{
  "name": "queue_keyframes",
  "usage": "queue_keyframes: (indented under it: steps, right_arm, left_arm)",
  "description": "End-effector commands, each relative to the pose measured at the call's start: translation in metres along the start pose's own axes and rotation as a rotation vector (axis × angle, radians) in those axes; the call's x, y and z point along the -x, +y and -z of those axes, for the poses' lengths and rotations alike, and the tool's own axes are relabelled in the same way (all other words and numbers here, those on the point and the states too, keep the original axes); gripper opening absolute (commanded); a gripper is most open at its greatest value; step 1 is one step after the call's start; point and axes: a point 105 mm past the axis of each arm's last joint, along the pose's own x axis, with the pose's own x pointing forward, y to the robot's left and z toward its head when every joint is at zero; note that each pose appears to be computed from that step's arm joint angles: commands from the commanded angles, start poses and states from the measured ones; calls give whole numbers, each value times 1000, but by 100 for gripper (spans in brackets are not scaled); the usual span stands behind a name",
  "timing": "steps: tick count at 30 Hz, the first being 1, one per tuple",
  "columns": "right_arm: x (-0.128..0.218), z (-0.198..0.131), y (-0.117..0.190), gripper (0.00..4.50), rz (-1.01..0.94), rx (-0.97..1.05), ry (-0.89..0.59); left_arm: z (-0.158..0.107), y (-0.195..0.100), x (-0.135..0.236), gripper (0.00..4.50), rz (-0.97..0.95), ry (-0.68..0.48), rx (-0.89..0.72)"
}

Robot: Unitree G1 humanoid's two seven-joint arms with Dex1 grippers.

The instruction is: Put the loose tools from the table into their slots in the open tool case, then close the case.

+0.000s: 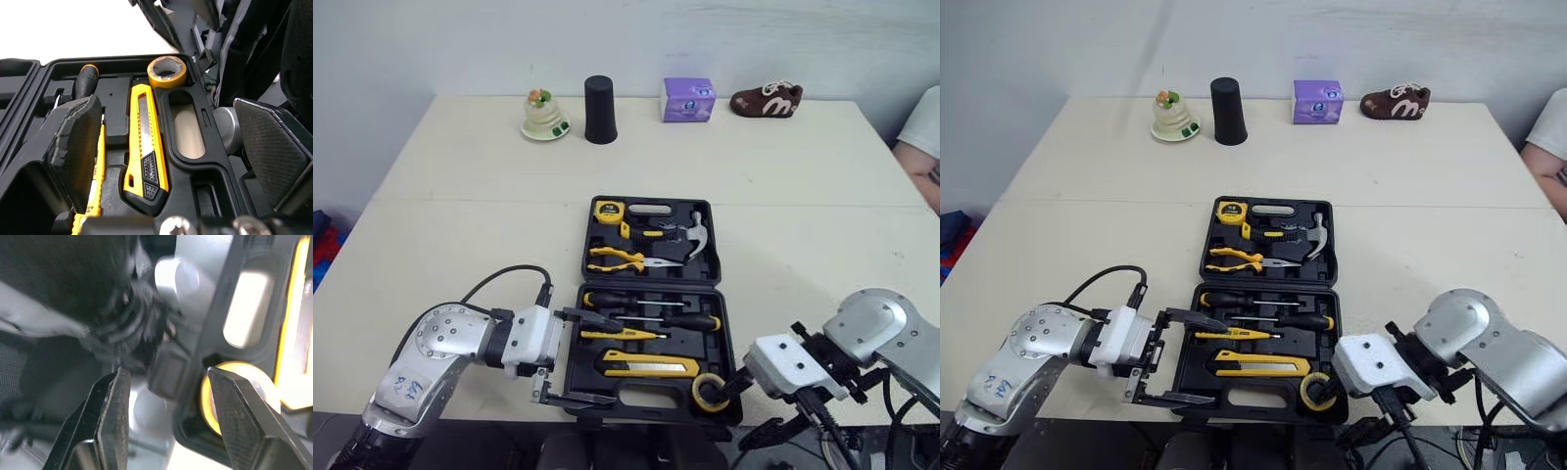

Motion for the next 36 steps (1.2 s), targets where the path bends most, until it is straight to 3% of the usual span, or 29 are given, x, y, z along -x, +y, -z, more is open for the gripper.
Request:
queue_keyframes:
  steps: [1,4,5,10,17,21,24,30,33,36]
  right_arm:
    - [1,-8,-7,179,103,51,-162]
    - [-6,3,-19,32,207,79,-228]
    - [-7,6,-21,6,224,83,-236]
    - [-24,54,-18,6,205,14,-141]
    - [-36,96,-21,6,305,-102,-190]
    - [-30,86,-29,6,370,-137,-303]
    - [-14,66,-33,6,434,-175,-382]
    - [18,31,-25,6,517,-184,-372]
    - [53,22,-36,0,713,-149,-361]
    - [70,45,-44,0,835,-125,-220]
  left_arm:
    - [-4,0,1,450,14,-14,-20]
    - [-4,1,3,450,16,-7,-20]
    - [-4,1,3,450,17,-6,-20]
    - [-2,3,8,450,13,18,-18]
    - [-3,6,18,450,-3,58,-14]
    - [-3,11,24,450,-43,49,18]
    - [-11,28,29,450,-171,-19,78]
    - [13,44,60,450,-360,66,105]
    - [28,62,78,374,-522,124,132]
    - [41,76,85,241,-600,169,169]
